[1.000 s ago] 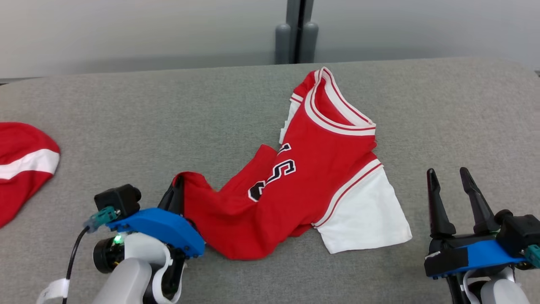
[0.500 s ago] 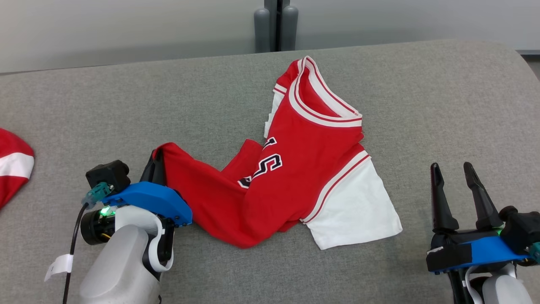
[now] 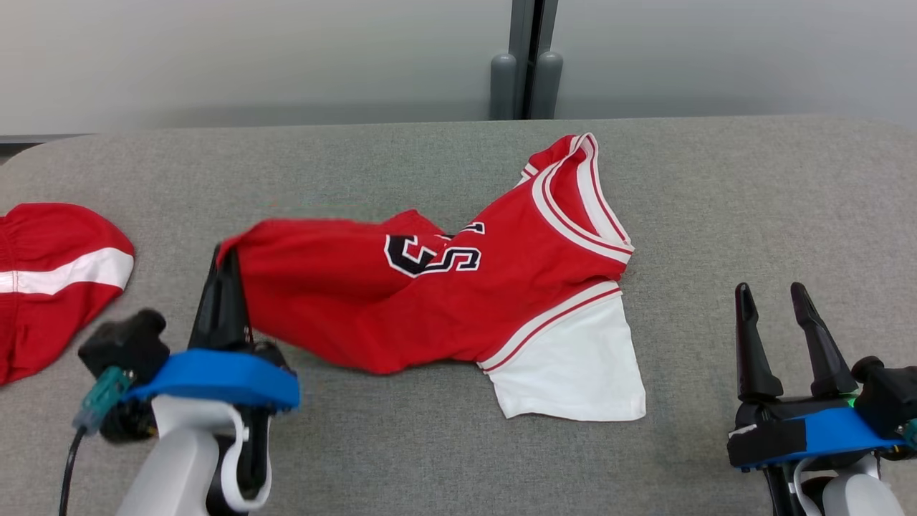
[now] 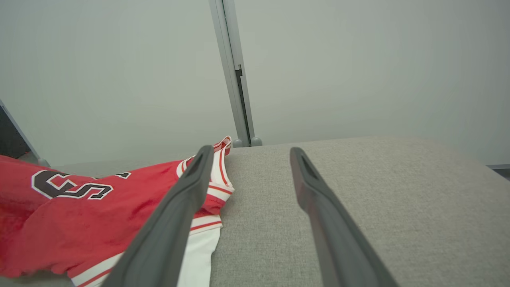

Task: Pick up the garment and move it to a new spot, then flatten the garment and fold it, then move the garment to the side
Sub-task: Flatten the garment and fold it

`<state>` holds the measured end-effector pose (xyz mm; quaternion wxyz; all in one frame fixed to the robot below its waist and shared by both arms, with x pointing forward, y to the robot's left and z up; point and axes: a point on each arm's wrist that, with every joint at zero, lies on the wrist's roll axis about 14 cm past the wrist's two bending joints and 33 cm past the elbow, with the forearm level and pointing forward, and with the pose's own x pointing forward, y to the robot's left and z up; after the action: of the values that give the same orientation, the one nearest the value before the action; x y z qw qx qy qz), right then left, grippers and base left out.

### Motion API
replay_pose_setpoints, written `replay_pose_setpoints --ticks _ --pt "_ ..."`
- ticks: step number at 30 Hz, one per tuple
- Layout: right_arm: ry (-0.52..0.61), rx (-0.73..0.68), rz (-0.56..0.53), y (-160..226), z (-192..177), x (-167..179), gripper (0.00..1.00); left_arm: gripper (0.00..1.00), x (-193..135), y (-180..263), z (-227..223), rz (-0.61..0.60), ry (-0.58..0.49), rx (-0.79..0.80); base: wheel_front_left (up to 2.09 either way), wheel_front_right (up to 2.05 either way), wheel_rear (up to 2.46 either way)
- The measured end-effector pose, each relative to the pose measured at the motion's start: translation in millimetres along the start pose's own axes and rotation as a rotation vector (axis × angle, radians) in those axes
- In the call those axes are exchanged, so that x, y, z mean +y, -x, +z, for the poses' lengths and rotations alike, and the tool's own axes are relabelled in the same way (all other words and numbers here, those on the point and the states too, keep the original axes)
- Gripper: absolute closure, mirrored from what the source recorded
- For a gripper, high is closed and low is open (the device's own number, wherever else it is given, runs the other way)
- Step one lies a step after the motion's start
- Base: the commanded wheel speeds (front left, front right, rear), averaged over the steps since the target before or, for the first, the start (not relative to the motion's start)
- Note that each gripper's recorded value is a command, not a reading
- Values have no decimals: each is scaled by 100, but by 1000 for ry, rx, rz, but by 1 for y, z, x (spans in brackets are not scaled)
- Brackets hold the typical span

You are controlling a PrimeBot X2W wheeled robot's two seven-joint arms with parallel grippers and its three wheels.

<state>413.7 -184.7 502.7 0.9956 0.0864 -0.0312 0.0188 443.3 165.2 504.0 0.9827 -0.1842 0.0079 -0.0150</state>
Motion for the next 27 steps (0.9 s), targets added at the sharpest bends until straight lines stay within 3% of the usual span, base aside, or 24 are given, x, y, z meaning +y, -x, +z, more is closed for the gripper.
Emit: replay_pose_setpoints --ticks 6,7,8,12,14,16,18,23,27 --pt "-3 6 -2 1 -2 0 0 100 36 68 -60 154 32 262 0 0 0" --pt "-3 7 -2 1 -3 -1 0 60 37 79 -72 167 29 319 0 0 0" --pt "-3 7 -3 1 -3 -1 0 0 35 87 -82 171 30 363 0 0 0" --pt "-1 4 1 0 -1 0 0 0 33 94 -93 156 3 437 0 0 0" --pt "-1 3 3 0 0 1 0 0 33 88 -88 129 -69 442 0 0 0" --pt "-1 6 5 1 -1 2 0 0 26 67 -65 93 -133 371 0 0 0" --pt "-5 15 -15 4 -4 -5 0 0 -2 28 -42 -26 -222 319 0 0 0" --pt "-2 28 -50 7 -9 -18 0 0 -42 -10 -79 -173 -279 463 0 0 0" --pt "8 43 -98 12 -14 -34 0 0 -48 -34 -119 -219 -377 577 0 0 0"
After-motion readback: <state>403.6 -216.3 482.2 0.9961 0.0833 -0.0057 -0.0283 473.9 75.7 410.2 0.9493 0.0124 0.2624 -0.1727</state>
